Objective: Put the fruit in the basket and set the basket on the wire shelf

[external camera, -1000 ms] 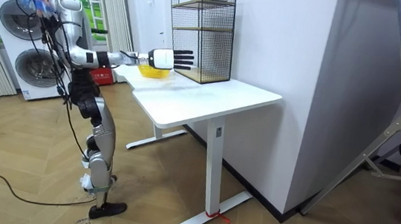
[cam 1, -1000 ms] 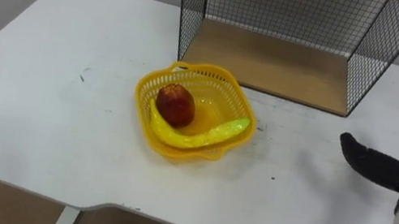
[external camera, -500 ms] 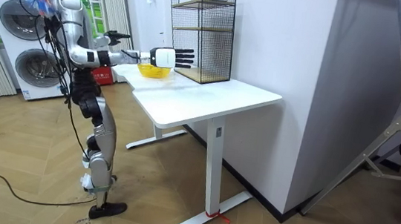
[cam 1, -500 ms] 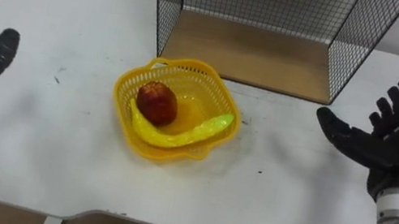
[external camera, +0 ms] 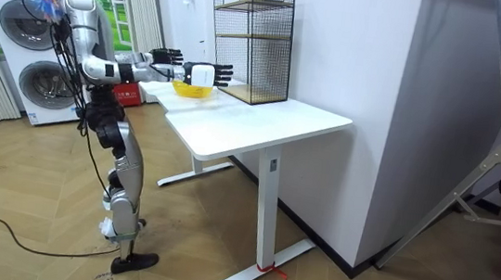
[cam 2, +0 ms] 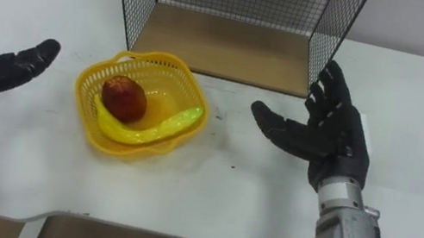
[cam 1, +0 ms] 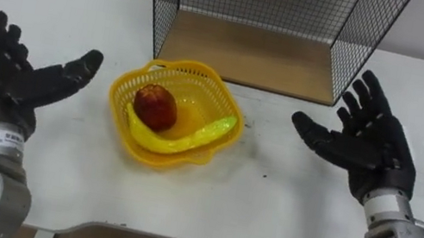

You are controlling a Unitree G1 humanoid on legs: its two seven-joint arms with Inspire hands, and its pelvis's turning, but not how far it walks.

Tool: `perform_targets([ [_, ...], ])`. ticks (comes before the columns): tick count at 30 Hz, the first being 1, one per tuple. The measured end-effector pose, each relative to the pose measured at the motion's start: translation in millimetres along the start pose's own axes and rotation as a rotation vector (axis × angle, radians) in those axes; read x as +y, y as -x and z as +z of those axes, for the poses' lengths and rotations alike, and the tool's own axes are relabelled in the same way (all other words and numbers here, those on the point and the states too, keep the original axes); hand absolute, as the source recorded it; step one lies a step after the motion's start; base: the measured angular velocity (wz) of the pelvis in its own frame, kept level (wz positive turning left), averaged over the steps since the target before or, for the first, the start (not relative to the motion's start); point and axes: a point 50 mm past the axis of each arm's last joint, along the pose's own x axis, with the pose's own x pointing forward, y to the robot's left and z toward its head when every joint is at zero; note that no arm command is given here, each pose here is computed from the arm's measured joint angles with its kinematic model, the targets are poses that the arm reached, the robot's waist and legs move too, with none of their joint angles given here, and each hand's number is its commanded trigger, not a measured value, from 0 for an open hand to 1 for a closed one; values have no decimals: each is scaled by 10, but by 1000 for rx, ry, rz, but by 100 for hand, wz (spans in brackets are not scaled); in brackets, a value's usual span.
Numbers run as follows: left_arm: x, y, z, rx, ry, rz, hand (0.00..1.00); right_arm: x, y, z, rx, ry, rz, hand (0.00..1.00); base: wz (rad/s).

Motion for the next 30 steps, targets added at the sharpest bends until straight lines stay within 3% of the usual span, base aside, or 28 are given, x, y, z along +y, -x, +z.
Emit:
perform_targets([
  [6, -34, 23, -244, 114, 27, -42, 0, 88, -85, 6, 0, -1, 45, 0, -2],
  [30, -200, 107, -482, 260, 55, -161, 0, 316, -89, -136, 66, -9, 150, 0, -1],
])
